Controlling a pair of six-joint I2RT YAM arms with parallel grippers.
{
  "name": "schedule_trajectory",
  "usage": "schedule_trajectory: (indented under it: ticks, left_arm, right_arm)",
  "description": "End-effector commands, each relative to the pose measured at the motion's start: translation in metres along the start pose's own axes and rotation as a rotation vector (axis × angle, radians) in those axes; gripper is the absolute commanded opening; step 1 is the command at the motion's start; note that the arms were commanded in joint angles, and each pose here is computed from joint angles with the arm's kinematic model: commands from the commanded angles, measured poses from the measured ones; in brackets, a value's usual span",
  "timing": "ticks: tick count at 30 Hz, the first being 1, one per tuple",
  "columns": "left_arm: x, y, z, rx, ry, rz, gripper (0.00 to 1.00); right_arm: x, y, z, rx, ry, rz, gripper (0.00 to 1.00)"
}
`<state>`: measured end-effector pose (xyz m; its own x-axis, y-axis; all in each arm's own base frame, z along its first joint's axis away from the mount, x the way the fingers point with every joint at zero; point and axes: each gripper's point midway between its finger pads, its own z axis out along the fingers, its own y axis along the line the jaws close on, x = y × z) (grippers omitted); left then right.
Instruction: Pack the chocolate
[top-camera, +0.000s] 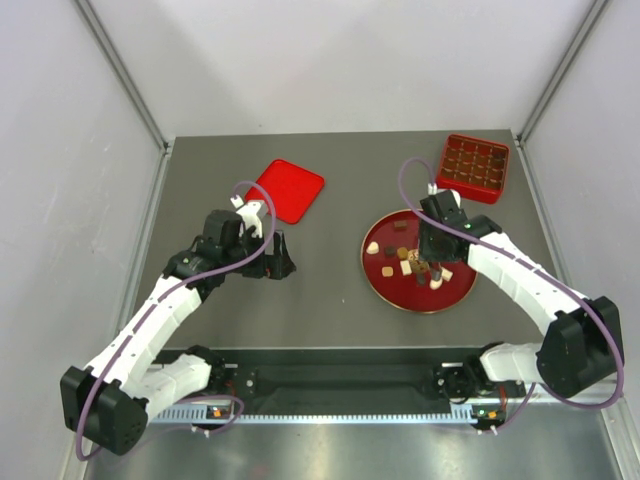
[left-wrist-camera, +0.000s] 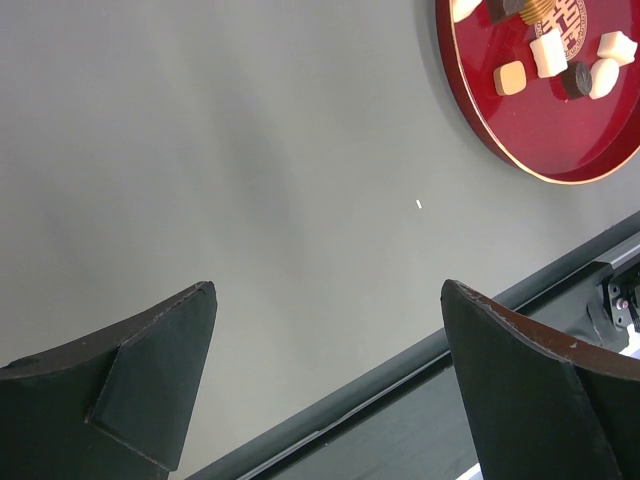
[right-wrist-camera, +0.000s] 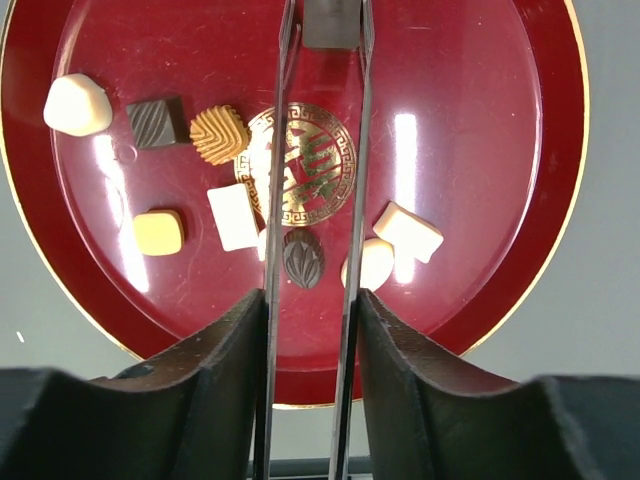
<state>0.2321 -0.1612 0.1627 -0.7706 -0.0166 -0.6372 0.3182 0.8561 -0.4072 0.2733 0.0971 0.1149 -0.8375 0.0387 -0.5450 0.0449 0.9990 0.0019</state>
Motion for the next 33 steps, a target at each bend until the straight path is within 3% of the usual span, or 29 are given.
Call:
schedule_trajectory:
  ticks: [1, 17, 26, 33]
  left_arm:
    - [-0.003, -0.001, 0.002, 0.002, -0.016, 0.014, 0.99]
    - [-0.003, -0.001, 0.002, 0.003, -0.014, 0.014, 0.99]
    - [-0.003, -0.002, 0.002, 0.008, -0.014, 0.014, 0.99]
    - [-0.003, -0.002, 0.001, 0.009, -0.015, 0.014, 0.99]
  right_arm:
    - [-0.011, 0.009, -0.007, -0.039, -0.050, -0.012, 0.39]
    - [-0.053, 0.009, -0.036, -0.039, -0.118, 0.008, 0.28]
    - [-0.147, -0.036, -0.055, 0.010, -0.257, 0.132, 0.27]
    - [-0.211, -0.086, -0.039, 0.123, -0.329, 0.201, 0.27]
